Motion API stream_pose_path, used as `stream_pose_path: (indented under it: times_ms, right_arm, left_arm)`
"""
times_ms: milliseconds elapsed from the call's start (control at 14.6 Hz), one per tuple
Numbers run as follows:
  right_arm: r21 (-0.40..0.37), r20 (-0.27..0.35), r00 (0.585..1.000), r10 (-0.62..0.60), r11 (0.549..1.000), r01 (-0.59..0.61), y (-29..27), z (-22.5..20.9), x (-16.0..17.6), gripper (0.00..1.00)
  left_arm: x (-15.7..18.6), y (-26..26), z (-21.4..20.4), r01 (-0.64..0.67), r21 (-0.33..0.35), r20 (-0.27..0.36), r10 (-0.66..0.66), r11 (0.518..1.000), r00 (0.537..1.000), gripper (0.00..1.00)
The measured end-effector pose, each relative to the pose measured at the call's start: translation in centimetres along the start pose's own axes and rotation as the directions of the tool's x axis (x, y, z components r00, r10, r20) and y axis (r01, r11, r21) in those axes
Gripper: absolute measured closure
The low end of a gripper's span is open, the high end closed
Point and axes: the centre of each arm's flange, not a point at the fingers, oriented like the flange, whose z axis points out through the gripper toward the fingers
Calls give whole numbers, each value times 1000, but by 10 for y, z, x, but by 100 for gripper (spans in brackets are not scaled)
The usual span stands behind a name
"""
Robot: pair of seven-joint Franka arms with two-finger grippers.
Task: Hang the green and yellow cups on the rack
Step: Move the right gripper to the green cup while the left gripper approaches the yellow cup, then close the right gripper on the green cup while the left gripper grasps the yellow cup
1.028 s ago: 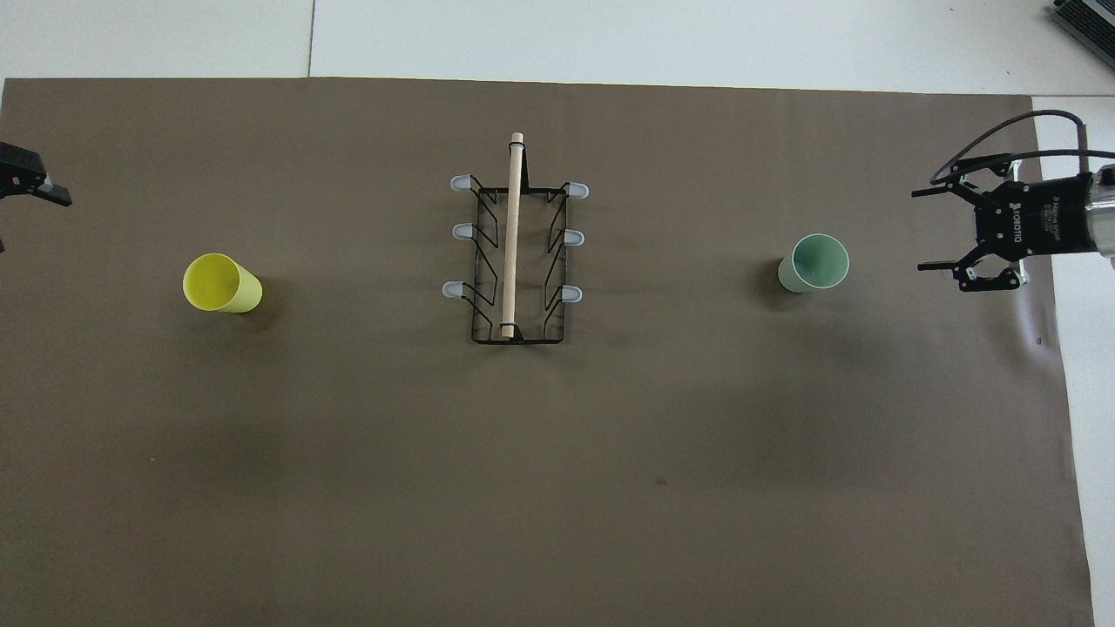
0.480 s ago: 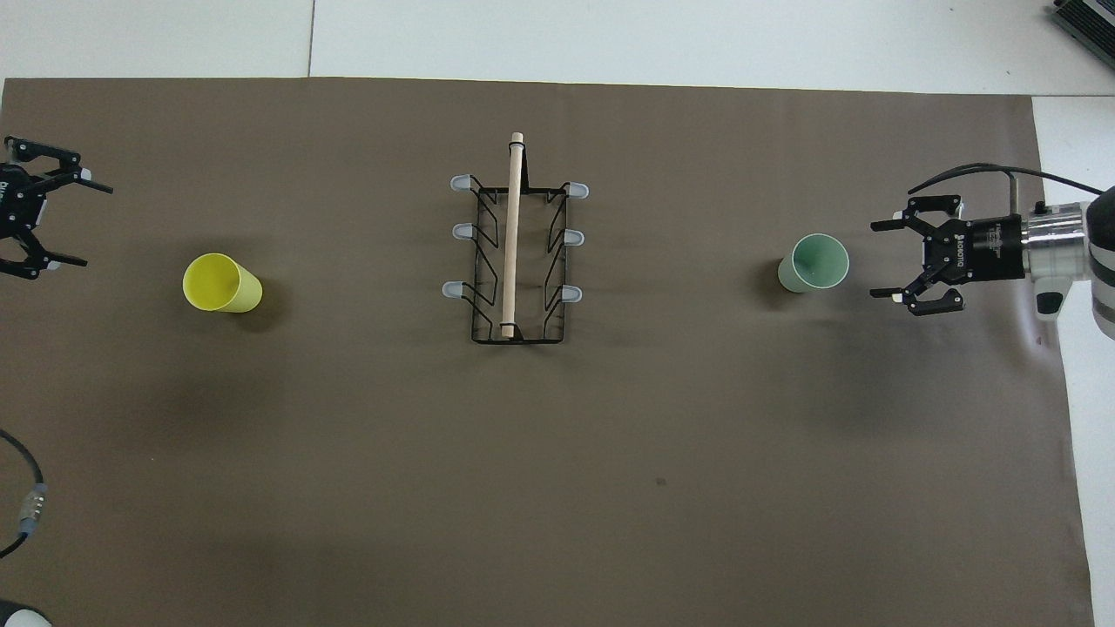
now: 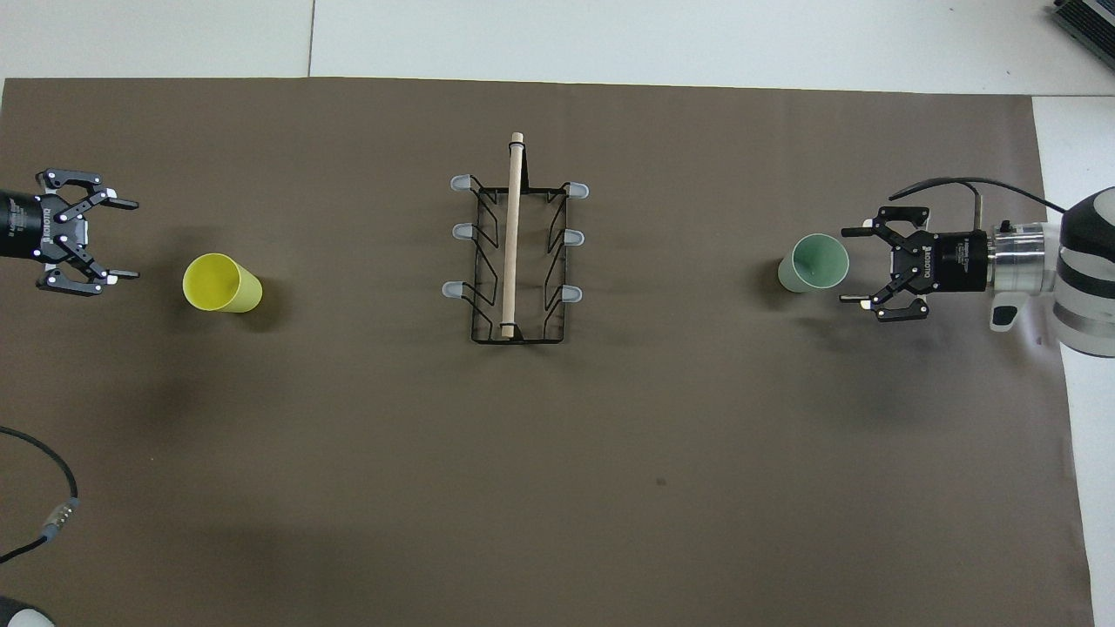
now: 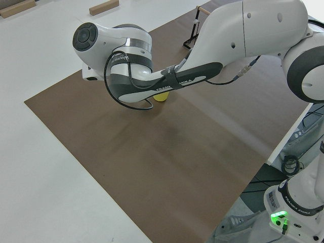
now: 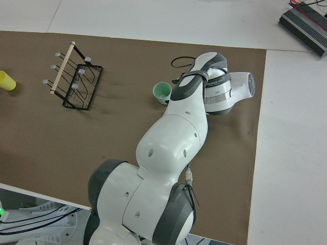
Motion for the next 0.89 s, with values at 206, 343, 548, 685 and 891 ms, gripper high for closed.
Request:
stream_pose_path:
  times_ms: [206, 343, 548, 685, 891]
  right_arm:
    - [21, 42, 999, 2, 1000, -3, 6, 11, 8, 1]
    - [32, 43, 999, -8, 999, 7, 9, 15, 12, 1]
    - [58, 54, 998, -11, 998, 8, 7, 22, 13, 1]
    - [71, 54, 998, -16, 997, 13, 4, 32, 9, 1]
    - [80, 54, 998, -29, 996, 24, 0, 46, 0, 1]
  left_arm:
    - [13, -28, 18, 121, -41, 89, -117, 992, 989, 0]
    - [23, -49, 27, 215, -89, 160, -199, 973, 967, 0]
    - [40, -86, 45, 361, -148, 235, -322, 921, 917, 0]
    - [40, -103, 53, 414, -152, 293, -359, 897, 886, 0]
    - [39, -130, 68, 459, -193, 401, -357, 867, 843, 0]
